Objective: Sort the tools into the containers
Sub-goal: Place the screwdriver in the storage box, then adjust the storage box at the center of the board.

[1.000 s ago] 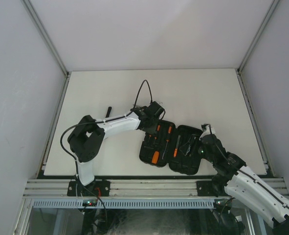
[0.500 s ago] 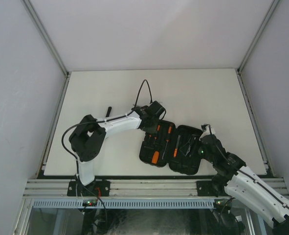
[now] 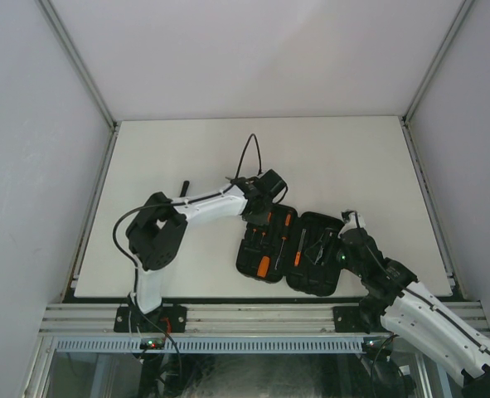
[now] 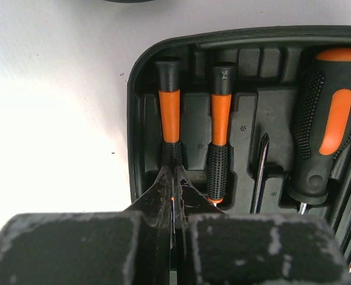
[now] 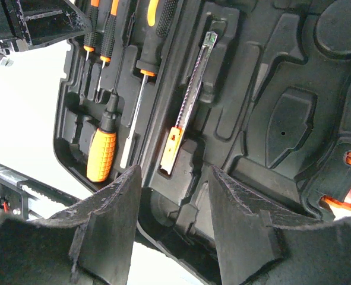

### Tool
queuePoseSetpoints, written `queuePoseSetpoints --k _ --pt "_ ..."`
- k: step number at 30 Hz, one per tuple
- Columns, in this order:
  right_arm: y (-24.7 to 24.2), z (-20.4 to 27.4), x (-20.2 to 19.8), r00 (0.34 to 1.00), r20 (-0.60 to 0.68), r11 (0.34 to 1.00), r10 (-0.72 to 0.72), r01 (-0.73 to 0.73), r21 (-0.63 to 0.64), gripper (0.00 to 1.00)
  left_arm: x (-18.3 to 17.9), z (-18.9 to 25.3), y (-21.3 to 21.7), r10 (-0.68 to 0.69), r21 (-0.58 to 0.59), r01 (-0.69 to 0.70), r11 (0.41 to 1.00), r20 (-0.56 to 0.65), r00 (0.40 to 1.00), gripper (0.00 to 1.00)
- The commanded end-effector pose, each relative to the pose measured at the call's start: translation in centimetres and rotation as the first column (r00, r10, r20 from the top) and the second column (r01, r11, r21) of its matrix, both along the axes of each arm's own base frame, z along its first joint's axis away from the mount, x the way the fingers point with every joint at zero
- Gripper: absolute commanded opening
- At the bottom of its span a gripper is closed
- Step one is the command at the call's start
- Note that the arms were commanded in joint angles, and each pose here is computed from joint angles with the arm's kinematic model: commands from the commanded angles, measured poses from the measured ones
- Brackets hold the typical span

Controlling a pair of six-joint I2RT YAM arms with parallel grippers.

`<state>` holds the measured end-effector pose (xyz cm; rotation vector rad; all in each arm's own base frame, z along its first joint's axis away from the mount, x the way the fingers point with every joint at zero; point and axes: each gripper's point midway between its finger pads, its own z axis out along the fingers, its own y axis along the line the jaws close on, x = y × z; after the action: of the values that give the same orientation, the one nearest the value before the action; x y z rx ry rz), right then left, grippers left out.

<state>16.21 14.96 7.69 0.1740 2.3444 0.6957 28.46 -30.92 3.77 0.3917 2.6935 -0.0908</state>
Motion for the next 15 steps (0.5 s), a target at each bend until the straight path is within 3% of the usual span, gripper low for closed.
queuePoseSetpoints --k 1,10,15 --pt "0.3 0.3 0.1 1.000 0.010 1.000 0.005 -0.005 0.015 0.48 -7.6 -8.7 1.7 0.002 0.119 0.034 0.992 -0.292 0.956 0.00" --pt "0.3 0.3 0.1 1.000 0.010 1.000 0.007 -0.007 0.012 0.48 -10.5 -12.6 1.9 0.009 0.129 0.041 0.991 -0.366 0.931 0.00" --pt "0.4 0.5 0.1 1.000 0.014 1.000 0.009 -0.009 0.017 0.48 -10.1 -10.9 1.3 -0.013 0.070 0.038 0.997 -0.326 0.945 0.00"
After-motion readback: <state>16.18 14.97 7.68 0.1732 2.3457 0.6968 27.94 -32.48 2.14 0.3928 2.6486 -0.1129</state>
